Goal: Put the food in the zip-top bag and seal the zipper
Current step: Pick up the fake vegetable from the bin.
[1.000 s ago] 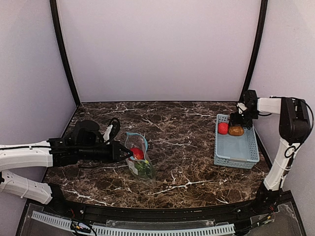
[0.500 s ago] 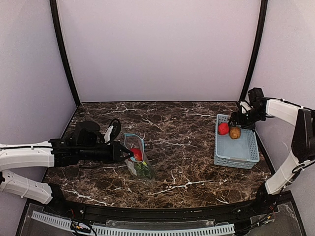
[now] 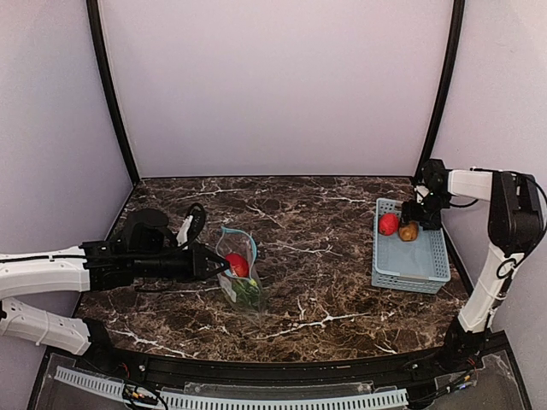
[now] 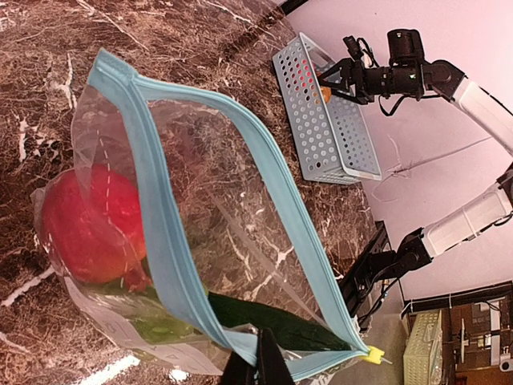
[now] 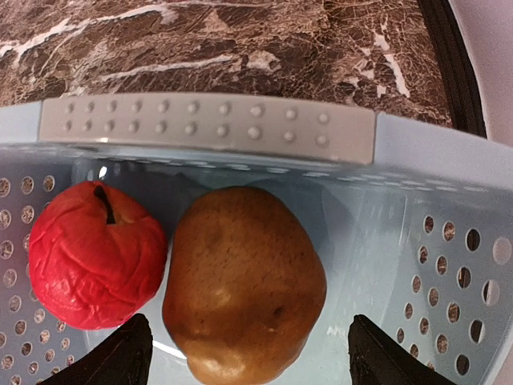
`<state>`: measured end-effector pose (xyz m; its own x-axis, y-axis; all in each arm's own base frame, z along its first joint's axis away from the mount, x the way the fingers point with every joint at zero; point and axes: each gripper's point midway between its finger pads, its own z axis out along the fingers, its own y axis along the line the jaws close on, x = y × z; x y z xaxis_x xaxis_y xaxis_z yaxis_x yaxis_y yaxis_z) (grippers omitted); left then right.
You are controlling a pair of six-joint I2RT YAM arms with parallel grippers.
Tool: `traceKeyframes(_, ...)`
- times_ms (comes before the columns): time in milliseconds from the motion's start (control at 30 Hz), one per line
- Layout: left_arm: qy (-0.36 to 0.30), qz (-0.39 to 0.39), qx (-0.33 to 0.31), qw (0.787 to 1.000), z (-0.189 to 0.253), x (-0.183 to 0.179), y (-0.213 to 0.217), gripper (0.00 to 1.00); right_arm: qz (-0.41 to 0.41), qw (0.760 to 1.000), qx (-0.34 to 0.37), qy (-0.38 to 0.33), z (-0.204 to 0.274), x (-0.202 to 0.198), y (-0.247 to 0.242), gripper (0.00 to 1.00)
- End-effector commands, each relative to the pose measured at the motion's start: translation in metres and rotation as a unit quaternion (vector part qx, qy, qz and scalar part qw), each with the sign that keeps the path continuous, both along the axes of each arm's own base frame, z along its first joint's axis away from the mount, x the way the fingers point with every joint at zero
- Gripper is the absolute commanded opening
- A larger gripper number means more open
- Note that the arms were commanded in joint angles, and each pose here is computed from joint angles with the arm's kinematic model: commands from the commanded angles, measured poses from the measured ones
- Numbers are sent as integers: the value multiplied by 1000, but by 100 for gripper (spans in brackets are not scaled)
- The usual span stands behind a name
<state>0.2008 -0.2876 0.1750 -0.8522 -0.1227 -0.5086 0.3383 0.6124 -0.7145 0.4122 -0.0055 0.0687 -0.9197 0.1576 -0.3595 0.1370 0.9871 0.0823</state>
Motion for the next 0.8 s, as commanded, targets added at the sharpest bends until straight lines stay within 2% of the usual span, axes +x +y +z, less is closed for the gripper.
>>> traceKeyframes(0,-3,15,-1,1000,2,1,9,1,-15,1000,0,-3,-5,16,-5,81)
traceKeyframes(267,-2,16,4,1000,3,-1,12,1,-16,1000,19,15,-26,22,0,77)
traceKeyframes(367,2,19,2,1000,2,-2,13,1,-18,1000,19,15,-25,20,0,71)
traceKeyframes(533,-3,25,1,1000,5,-1,16,1,-22,1000,2,2,-10,15,-5,60)
traceKeyframes(767,0,8,6,1000,4,-2,10,1,-27,999,-13,-24,25,-4,-10,54)
